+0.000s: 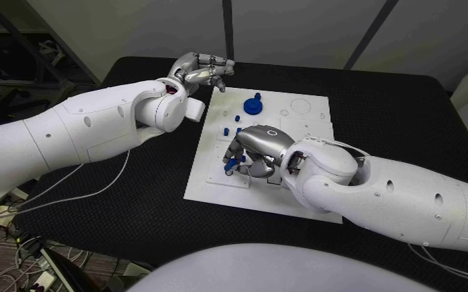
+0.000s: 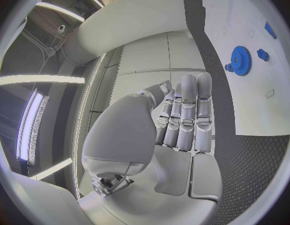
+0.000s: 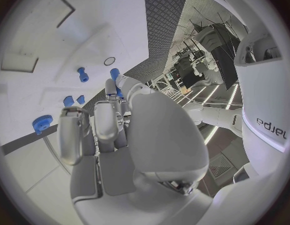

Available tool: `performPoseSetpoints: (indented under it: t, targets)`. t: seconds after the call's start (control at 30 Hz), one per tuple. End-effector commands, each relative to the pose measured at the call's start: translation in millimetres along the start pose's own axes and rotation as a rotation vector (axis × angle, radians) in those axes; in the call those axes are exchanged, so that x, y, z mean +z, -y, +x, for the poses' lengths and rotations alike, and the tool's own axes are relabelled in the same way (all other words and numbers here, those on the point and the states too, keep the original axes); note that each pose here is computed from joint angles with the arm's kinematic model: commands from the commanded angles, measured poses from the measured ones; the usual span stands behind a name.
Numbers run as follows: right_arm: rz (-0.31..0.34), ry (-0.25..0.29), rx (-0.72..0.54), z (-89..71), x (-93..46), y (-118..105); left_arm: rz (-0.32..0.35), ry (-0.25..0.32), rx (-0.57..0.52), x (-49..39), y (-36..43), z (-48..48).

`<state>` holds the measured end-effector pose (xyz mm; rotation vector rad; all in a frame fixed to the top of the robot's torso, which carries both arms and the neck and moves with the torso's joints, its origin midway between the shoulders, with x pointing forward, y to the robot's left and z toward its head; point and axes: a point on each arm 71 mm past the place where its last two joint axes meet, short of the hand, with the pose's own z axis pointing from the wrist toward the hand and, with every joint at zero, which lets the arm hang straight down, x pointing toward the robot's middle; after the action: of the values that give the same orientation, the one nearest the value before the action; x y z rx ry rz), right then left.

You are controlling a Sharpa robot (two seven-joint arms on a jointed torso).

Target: Assemble the parts on the task board

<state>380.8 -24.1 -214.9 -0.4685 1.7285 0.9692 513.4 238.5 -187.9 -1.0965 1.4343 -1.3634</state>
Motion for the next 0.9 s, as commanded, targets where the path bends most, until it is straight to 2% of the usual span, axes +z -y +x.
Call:
performPoseSetpoints:
  t: [0.03,0.9]
  targets:
    - [-0.015,-0.03,-0.021,3.6,1.7,-1.1,0.004,-0.015,-0.001,0.7,1.2,2.2]
    - [0.034,-0.079,-0.108,12.1,5.5,4.3,0.002,-0.017,-0.001,0.8,1.1,2.0]
